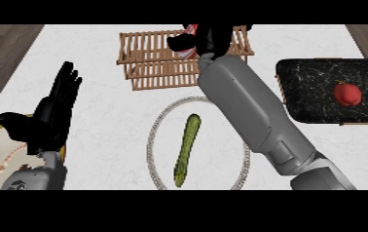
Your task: Pick the can from the placemat and place it in the tiered shelf
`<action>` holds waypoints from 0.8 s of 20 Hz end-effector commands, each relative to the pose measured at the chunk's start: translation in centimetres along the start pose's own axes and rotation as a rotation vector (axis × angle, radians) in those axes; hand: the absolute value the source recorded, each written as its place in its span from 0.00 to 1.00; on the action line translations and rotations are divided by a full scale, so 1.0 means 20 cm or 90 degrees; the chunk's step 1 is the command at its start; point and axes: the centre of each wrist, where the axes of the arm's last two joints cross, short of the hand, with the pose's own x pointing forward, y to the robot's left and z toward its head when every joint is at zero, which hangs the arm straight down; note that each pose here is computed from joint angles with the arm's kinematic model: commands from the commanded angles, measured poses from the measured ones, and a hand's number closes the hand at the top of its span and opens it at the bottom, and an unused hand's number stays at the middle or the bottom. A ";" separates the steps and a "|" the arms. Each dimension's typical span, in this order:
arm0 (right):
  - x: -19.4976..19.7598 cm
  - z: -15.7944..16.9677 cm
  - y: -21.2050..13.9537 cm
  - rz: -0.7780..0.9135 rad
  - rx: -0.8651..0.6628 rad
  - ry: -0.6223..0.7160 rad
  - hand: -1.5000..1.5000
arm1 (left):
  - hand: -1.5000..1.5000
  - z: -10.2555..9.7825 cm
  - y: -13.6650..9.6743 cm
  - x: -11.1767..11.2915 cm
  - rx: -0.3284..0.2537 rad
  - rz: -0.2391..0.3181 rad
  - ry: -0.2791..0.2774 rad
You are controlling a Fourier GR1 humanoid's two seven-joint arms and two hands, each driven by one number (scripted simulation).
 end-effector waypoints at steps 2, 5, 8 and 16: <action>0.10 0.02 -0.01 -0.057 0.007 -0.032 0.00 | 0.50 0.03 -0.05 0.00 0.010 -0.002 0.004; 0.00 -0.04 -0.03 -0.110 -0.027 -0.039 0.00 | 0.50 0.02 0.04 -0.07 0.018 -0.001 -0.001; 0.12 -0.03 -0.14 -0.152 -0.050 -0.041 0.00 | 0.50 0.08 0.06 -0.04 0.026 -0.009 0.012; 0.02 -0.08 -0.43 -0.183 -0.130 0.060 0.00 | 0.50 0.05 0.09 -0.04 0.043 -0.010 0.017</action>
